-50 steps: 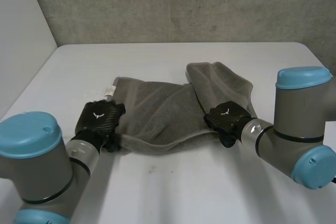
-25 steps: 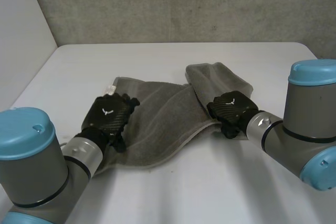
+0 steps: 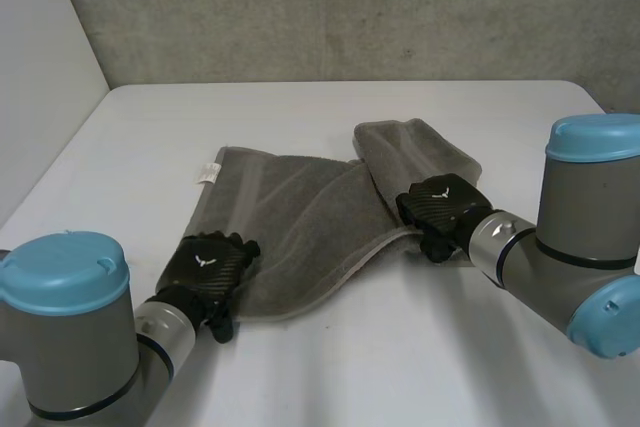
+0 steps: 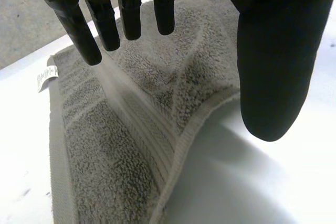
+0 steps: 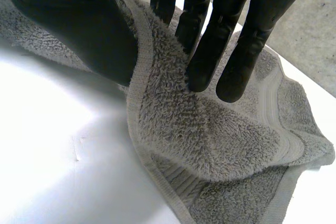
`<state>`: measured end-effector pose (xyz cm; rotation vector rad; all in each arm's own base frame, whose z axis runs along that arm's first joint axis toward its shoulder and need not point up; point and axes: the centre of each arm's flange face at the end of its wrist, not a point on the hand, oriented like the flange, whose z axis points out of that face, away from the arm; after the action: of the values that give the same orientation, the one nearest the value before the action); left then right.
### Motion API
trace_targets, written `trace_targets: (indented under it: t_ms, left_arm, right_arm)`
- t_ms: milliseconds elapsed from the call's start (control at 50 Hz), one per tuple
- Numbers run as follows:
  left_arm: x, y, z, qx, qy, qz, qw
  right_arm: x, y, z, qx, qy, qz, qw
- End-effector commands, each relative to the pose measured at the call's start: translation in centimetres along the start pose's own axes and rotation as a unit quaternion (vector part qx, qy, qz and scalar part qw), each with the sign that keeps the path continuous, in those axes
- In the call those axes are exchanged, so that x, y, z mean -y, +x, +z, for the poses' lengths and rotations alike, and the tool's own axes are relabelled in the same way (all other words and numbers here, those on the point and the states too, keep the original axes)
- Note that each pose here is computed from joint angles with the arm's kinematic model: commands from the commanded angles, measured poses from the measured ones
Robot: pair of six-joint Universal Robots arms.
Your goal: Fold the laundry
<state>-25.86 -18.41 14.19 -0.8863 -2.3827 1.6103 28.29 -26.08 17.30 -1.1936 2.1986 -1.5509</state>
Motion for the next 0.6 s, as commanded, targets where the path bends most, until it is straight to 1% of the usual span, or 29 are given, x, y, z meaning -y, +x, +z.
trace_targets:
  t_ms: [20, 140, 220, 260, 300, 320, 340, 360, 380, 400, 420, 460, 480, 520, 580, 600]
  left_arm:
    - [-0.9, 0.3, 1.2, -0.004, -0.008, 0.005, 1.0]
    - [-0.7, 0.2, 2.7, 0.001, 0.005, 0.004, 1.0]
    - [0.8, -0.4, 3.8, 0.016, 0.042, 0.0, 0.999]
    - [1.6, -0.7, 3.9, 0.02, 0.055, -0.001, 0.998]
    - [3.5, -1.7, 3.6, 0.034, 0.083, -0.005, 0.996]
    - [3.5, -1.7, 3.6, 0.034, 0.083, -0.005, 0.996]
    - [4.6, -2.0, 3.1, 0.038, 0.102, -0.006, 0.994]
    - [4.6, -2.0, 3.1, 0.038, 0.102, -0.006, 0.994]
    - [5.6, -2.2, 2.6, 0.041, 0.119, -0.007, 0.992]
    - [6.4, -2.4, 2.2, 0.044, 0.133, -0.008, 0.99]
    - [6.4, -2.4, 2.2, 0.045, 0.133, -0.008, 0.99]
    - [7.5, -2.6, 1.4, 0.048, 0.152, -0.008, 0.987]
    - [7.5, -2.6, 1.4, 0.048, 0.152, -0.008, 0.987]
    - [8.2, -2.8, 1.0, 0.05, 0.163, -0.009, 0.985]
    - [9.5, -3.2, 0.1, 0.055, 0.184, -0.01, 0.981]
    - [10.2, -3.4, -0.5, 0.058, 0.196, -0.01, 0.979]
  right_arm:
    - [-0.1, 0.0, 0.0, 0.0, -0.001, 0.0, 1.0]
    - [0.0, 0.0, 0.0, 0.0, 0.0, 0.001, 1.0]
    - [0.0, 0.0, 0.0, 0.0, 0.0, 0.001, 1.0]
    - [0.0, 0.0, 0.0, 0.0, 0.0, 0.001, 1.0]
    - [0.1, 0.1, 0.0, -0.001, 0.001, 0.011, 1.0]
    - [0.1, 0.1, 0.0, -0.001, 0.001, 0.011, 1.0]
    - [0.1, 0.1, -0.1, 0.001, 0.002, 0.022, 1.0]
    - [0.2, 0.3, -0.1, 0.0, 0.003, 0.041, 0.999]
    - [0.2, 0.3, -0.1, 0.0, 0.003, 0.042, 0.999]
    - [0.0, 0.7, 0.0, -0.004, 0.002, 0.064, 0.998]
    - [0.0, 0.7, 0.0, -0.004, 0.002, 0.065, 0.998]
    - [-0.3, 2.2, 0.0, -0.02, -0.004, 0.12, 0.993]
    - [-0.3, 2.2, 0.0, -0.02, -0.004, 0.12, 0.993]
    - [-0.7, 3.4, -0.1, -0.029, -0.004, 0.177, 0.984]
    - [-0.8, 4.3, -0.3, -0.032, 0.0, 0.196, 0.98]
    - [-0.6, 5.2, -0.6, -0.036, 0.008, 0.21, 0.977]
